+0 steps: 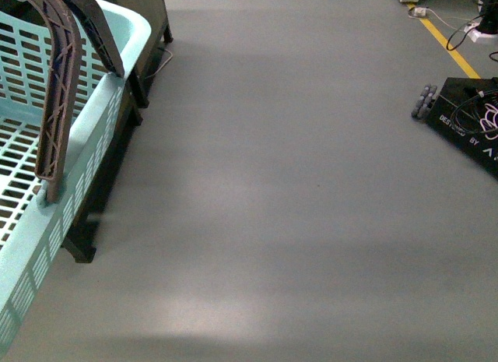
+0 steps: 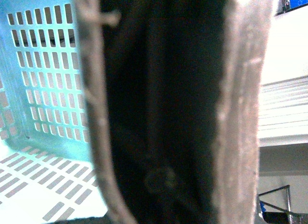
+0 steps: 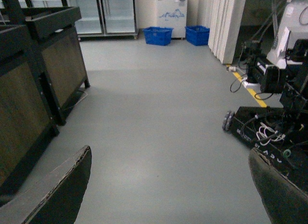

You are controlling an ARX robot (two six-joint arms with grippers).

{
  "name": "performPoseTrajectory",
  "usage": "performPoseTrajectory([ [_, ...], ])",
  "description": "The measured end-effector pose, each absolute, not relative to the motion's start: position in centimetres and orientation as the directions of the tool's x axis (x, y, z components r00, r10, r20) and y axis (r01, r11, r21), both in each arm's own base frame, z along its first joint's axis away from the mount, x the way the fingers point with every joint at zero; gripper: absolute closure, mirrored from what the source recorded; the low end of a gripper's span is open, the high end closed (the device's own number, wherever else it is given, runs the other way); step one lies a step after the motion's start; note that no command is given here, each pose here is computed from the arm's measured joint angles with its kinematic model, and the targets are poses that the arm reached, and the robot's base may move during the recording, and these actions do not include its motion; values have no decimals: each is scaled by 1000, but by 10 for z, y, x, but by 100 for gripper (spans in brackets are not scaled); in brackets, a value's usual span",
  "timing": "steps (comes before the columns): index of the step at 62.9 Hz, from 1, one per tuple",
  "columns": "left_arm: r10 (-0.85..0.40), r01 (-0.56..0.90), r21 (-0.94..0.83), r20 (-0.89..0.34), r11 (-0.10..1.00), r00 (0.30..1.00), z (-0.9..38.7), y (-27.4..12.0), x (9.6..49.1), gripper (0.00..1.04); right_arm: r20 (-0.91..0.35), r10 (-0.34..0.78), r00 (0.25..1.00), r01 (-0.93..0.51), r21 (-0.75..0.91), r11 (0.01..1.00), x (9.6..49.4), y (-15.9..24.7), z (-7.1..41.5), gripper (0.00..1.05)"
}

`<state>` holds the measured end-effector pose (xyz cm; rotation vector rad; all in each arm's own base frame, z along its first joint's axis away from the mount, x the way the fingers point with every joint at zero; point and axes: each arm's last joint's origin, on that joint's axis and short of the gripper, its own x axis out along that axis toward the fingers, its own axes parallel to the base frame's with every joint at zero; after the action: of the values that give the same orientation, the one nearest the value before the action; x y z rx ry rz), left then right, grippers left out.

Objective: Pick mango and avocado into basket

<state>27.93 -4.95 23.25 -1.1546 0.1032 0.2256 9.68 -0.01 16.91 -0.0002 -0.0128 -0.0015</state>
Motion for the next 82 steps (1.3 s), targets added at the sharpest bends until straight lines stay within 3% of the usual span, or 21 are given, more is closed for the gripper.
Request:
performPoseTrajectory([
  [82, 105, -222, -895, -197, 386, 975, 233, -52, 279, 92, 12, -5, 1000, 5, 0, 1000, 97, 0, 169, 9],
])
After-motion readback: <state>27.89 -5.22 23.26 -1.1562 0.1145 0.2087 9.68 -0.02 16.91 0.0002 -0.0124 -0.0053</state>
